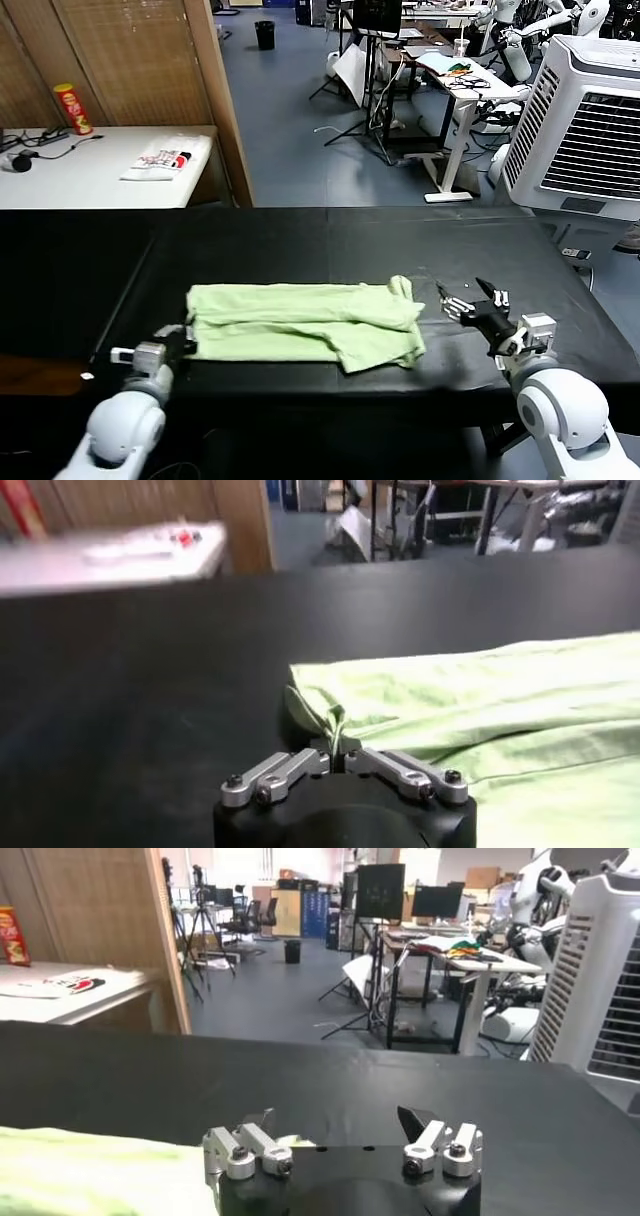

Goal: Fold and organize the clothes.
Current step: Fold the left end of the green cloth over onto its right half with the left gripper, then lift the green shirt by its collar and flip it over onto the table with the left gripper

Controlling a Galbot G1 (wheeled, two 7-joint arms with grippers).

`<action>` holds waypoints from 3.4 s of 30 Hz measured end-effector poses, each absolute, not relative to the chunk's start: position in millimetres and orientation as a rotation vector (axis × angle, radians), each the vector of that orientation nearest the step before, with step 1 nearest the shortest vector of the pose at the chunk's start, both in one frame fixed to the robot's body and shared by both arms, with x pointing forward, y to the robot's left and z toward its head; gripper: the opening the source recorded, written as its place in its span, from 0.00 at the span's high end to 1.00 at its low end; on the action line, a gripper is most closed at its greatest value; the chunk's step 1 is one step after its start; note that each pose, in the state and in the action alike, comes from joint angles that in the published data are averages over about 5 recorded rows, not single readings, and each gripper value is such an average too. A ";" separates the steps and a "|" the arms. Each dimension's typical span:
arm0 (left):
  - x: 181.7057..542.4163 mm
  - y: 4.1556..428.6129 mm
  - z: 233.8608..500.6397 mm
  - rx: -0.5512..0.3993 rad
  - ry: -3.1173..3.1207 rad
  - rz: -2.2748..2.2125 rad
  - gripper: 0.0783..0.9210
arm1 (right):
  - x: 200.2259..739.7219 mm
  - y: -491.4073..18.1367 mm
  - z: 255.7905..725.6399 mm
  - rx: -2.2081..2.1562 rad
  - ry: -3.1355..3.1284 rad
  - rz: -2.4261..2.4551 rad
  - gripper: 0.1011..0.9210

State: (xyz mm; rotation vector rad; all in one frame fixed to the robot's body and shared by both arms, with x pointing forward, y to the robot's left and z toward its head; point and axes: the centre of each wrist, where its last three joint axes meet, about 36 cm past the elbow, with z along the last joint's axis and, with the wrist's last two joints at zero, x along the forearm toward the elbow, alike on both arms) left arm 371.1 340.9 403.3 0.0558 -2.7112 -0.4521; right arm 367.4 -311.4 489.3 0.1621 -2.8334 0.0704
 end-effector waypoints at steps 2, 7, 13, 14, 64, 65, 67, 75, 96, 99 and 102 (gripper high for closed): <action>374.1 364.1 407.4 0.081 -2.701 -0.545 0.91 | 367.6 -310.3 487.2 0.160 -2.829 0.072 0.15; 382.0 408.9 427.3 0.133 -2.659 -0.748 0.91 | 367.0 -307.3 483.8 0.159 -2.823 0.071 0.15; 385.1 397.5 444.0 0.131 -2.655 -0.727 0.91 | 363.7 -306.4 480.2 0.143 -2.816 0.077 0.15; 384.9 389.5 446.5 0.122 -2.662 -0.692 0.91 | 362.7 -306.8 479.8 0.138 -2.815 0.080 0.15; 382.7 151.6 465.1 -0.446 -2.748 0.335 0.15 | 368.6 -277.9 462.7 0.356 -2.771 0.104 0.15; 382.8 158.2 463.6 -0.428 -2.764 0.309 0.15 | 371.0 -273.2 461.3 0.384 -2.769 0.101 0.15; 382.7 174.9 459.5 -0.386 -2.788 0.252 0.15 | 376.6 -261.5 458.0 0.447 -2.766 0.090 0.15; 375.4 242.9 448.9 -0.183 -2.794 0.094 0.15 | 413.2 -200.6 444.1 0.666 -2.753 0.082 0.15; 379.4 286.5 430.9 -0.137 -2.761 0.344 0.15 | 448.2 -159.5 425.6 0.559 -2.774 0.186 0.15; 386.0 291.3 426.1 -0.177 -2.734 0.458 0.15 | 441.4 -167.9 437.3 0.575 -2.786 0.072 0.15; 391.0 295.8 418.8 -0.198 -2.690 0.568 0.15 | 432.0 -178.1 449.5 0.599 -2.795 -0.029 0.15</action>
